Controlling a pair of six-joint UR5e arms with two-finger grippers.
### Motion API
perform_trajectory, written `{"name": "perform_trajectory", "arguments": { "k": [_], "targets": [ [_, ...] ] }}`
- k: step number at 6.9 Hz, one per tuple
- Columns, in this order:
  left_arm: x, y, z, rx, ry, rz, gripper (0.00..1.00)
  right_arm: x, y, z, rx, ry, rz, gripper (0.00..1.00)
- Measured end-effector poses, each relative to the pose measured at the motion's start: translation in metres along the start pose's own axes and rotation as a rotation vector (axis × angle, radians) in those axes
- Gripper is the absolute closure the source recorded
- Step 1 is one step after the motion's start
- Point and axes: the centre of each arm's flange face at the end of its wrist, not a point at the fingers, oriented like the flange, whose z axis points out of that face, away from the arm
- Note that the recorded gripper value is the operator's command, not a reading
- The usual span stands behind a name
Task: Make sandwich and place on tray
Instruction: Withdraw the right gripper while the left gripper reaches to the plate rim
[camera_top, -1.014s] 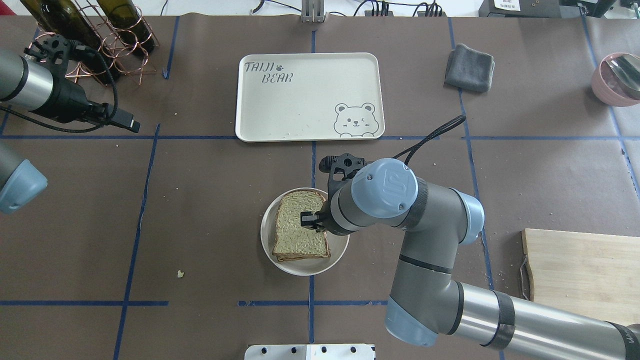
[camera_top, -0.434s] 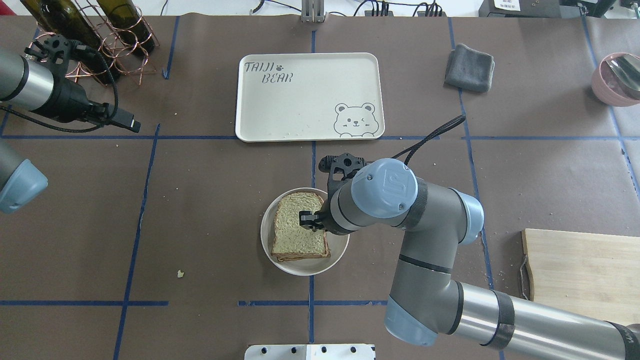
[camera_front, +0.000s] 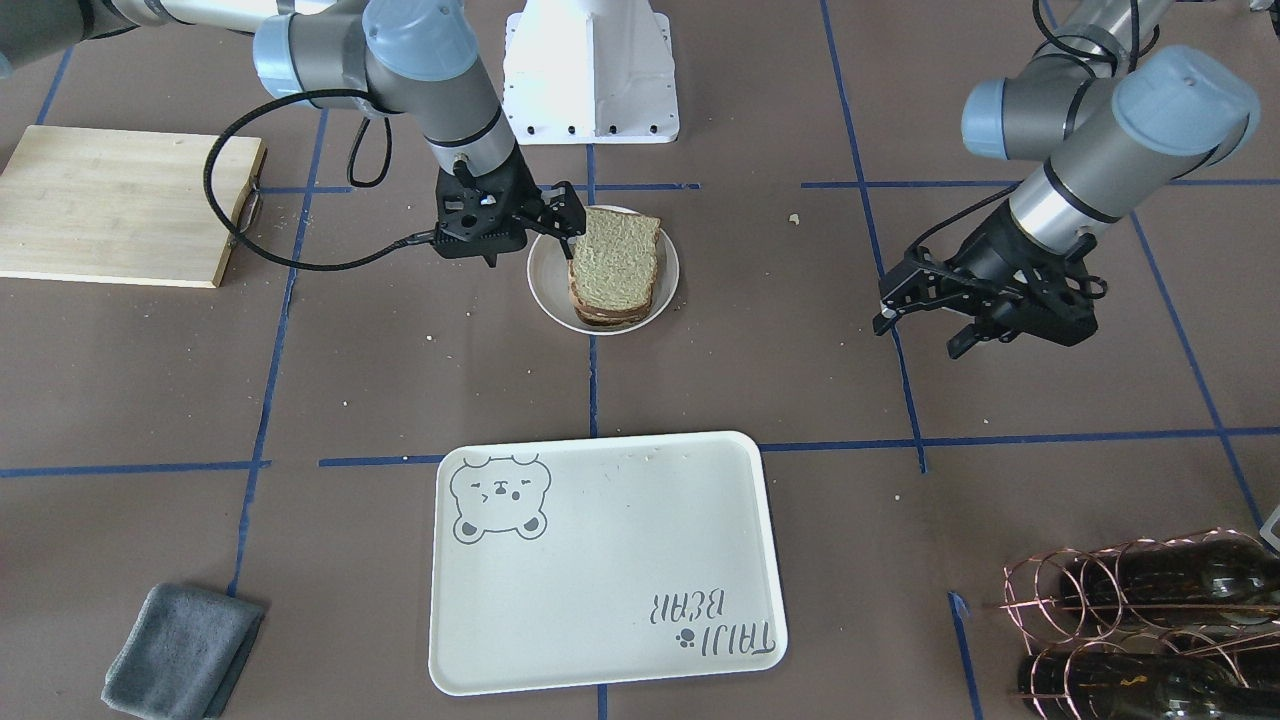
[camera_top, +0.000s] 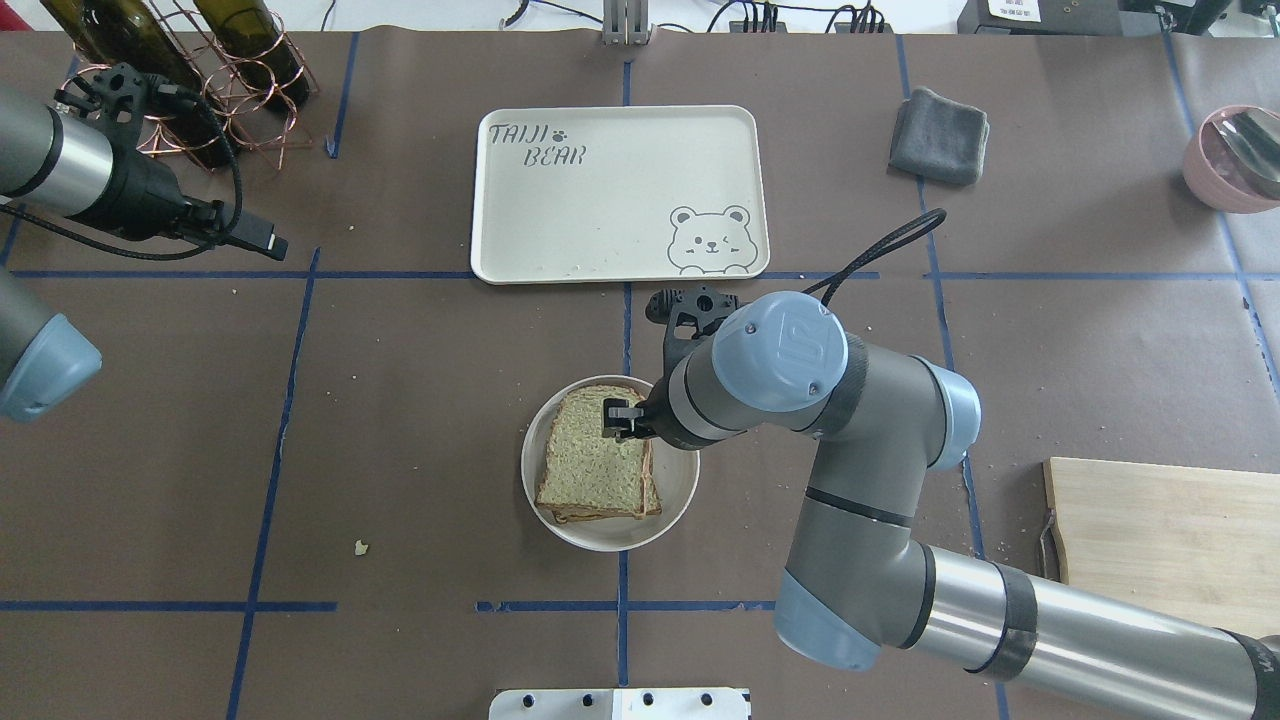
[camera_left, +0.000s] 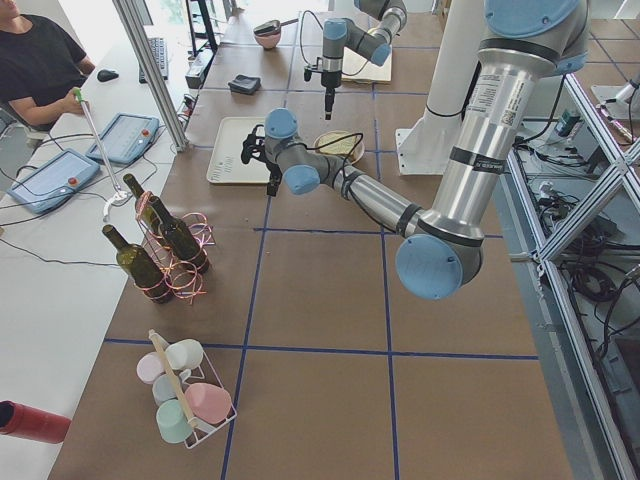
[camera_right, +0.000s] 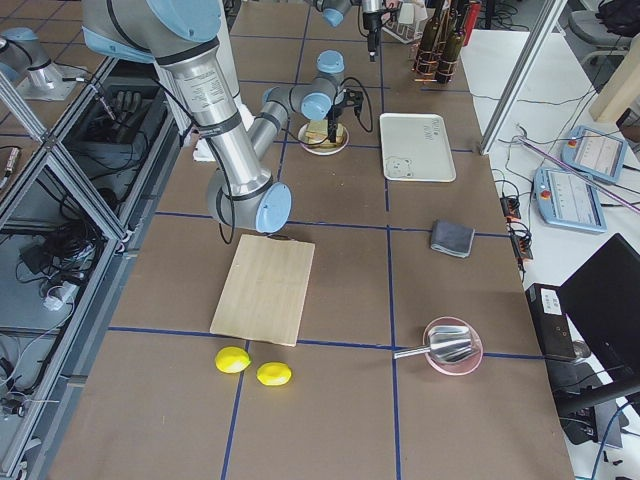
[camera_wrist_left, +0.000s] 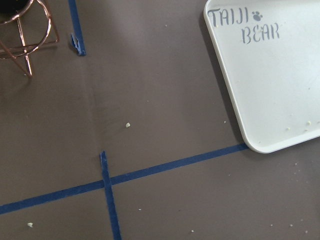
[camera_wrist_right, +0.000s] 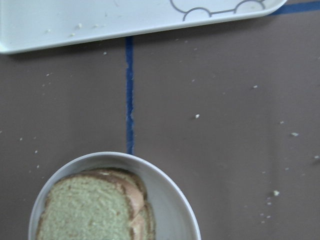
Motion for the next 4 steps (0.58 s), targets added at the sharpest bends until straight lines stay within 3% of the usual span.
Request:
{"name": "perform_trajectory", "arguments": {
  "k": [2,4],
  "targets": [
    [0.080,0.044,0.046,-0.021,0.004,-0.096,0.19,0.059,-0.039,-0.028,-0.022,0.106,-0.046,0.00],
    [0.135,0.087,0.091,-0.033,-0.039,-0.133,0.41,0.133,-0.071,-0.051,-0.034,0.166,-0.145,0.00]
  ]
}}
